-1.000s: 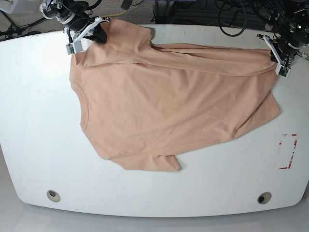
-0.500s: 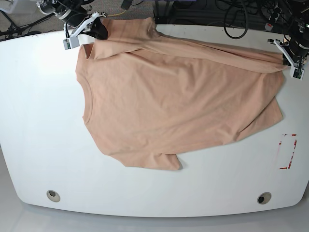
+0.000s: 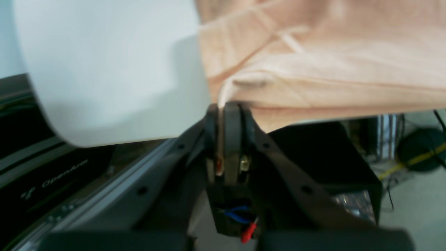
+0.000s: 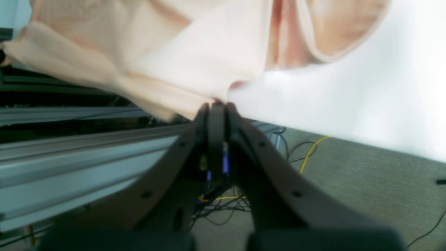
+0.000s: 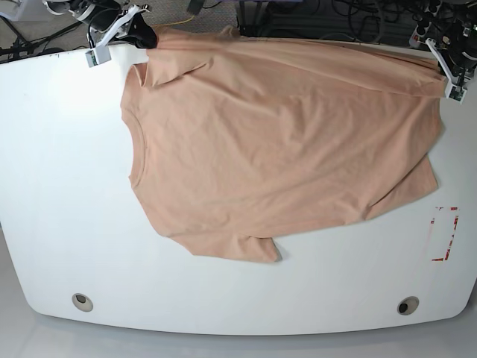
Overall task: Fold the T-shirt properly
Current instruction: 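Pull the held shirt edges apart with both grippers to smooth it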
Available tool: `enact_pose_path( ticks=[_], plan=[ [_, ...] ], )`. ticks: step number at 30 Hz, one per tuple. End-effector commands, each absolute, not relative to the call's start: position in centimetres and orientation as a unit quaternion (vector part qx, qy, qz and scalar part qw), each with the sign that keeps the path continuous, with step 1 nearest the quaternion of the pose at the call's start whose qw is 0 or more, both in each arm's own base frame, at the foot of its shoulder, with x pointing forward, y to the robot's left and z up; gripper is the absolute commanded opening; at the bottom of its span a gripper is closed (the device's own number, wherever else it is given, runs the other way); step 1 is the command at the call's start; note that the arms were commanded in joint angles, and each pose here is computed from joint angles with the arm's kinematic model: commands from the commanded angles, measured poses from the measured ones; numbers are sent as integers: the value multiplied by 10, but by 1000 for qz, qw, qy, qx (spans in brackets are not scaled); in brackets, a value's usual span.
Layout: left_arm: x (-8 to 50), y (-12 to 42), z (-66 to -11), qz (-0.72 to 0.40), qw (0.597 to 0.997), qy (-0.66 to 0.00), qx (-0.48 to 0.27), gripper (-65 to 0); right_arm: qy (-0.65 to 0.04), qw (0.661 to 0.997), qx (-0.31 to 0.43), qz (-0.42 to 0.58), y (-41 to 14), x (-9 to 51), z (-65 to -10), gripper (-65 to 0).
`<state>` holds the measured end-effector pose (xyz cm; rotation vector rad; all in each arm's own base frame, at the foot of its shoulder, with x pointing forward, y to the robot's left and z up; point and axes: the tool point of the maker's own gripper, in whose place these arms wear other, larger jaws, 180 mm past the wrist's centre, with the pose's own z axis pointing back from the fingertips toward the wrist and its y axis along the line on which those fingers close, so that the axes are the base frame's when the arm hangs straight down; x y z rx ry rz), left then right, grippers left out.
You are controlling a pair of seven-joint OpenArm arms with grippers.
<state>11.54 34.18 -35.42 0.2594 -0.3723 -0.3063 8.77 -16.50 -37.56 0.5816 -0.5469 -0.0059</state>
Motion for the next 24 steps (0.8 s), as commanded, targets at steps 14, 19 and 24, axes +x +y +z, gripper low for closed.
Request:
enact_pose_path(
  ticks=[14, 19, 24],
  plan=[
    [132, 333, -349, -134, 958, -220, 123, -650, -317, 905, 284, 11, -166, 121, -359, -650],
    [160, 329, -340, -125, 949, -260, 124, -650, -334, 899, 283, 17, -166, 134, -355, -650],
    [182, 329, -328, -118, 940, -293, 126, -650, -351, 892, 284, 20, -166, 147, -349, -650]
  ],
)
